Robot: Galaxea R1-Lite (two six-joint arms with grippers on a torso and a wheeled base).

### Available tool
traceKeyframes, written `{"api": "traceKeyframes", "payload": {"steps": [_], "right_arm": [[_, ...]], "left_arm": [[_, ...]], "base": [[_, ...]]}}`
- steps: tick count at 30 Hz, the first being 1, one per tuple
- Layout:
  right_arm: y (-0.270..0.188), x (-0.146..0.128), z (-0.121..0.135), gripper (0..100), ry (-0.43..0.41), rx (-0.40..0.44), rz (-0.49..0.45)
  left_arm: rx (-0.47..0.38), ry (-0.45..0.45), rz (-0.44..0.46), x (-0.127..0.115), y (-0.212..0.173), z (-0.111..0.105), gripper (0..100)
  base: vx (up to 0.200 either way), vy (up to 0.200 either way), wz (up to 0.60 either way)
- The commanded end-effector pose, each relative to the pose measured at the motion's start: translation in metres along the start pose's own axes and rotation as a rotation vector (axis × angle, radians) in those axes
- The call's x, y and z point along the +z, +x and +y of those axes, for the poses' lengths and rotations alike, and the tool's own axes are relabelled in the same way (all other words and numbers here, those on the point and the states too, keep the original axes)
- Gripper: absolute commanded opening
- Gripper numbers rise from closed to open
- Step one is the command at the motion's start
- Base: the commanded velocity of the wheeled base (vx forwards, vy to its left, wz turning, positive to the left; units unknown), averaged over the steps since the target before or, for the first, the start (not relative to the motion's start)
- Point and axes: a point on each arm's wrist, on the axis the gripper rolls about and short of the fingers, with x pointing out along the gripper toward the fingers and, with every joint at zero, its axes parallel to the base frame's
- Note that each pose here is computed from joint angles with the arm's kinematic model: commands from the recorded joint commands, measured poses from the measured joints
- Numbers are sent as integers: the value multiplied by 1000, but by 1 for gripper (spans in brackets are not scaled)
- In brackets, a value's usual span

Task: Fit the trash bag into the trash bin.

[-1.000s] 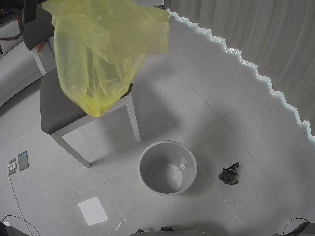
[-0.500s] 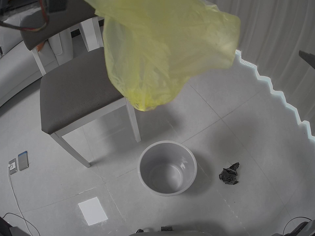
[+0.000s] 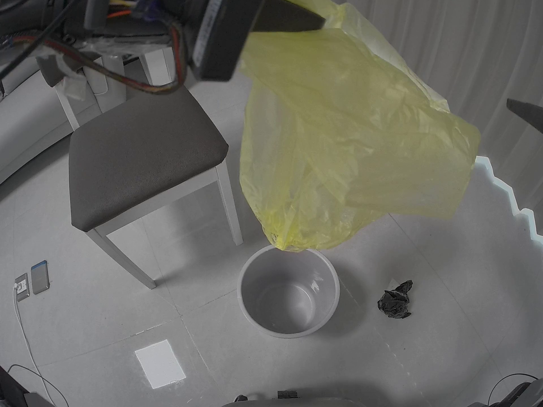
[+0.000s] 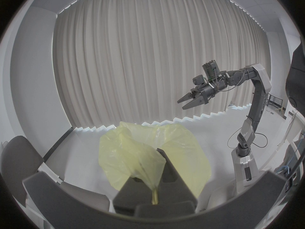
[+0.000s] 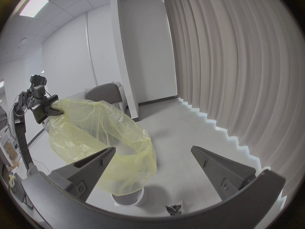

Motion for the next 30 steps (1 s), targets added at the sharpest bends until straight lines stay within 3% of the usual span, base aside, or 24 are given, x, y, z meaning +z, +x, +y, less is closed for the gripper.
{"api": "traceKeyframes", "payload": {"steps": [1, 15, 30], "right_arm": [[9, -8, -1, 100, 15, 9, 63], [74, -43, -17, 100, 73, 48, 258], [88, -57, -20, 100, 92, 60, 311]], "left_arm": [[-47, 2, 15, -2, 18, -9, 0], [-122, 9, 15, 2, 29, -28, 0], [-132, 13, 3, 4, 30, -31, 0]], "base": [[0, 0, 0], [0, 0, 0], [0, 0, 0]]}}
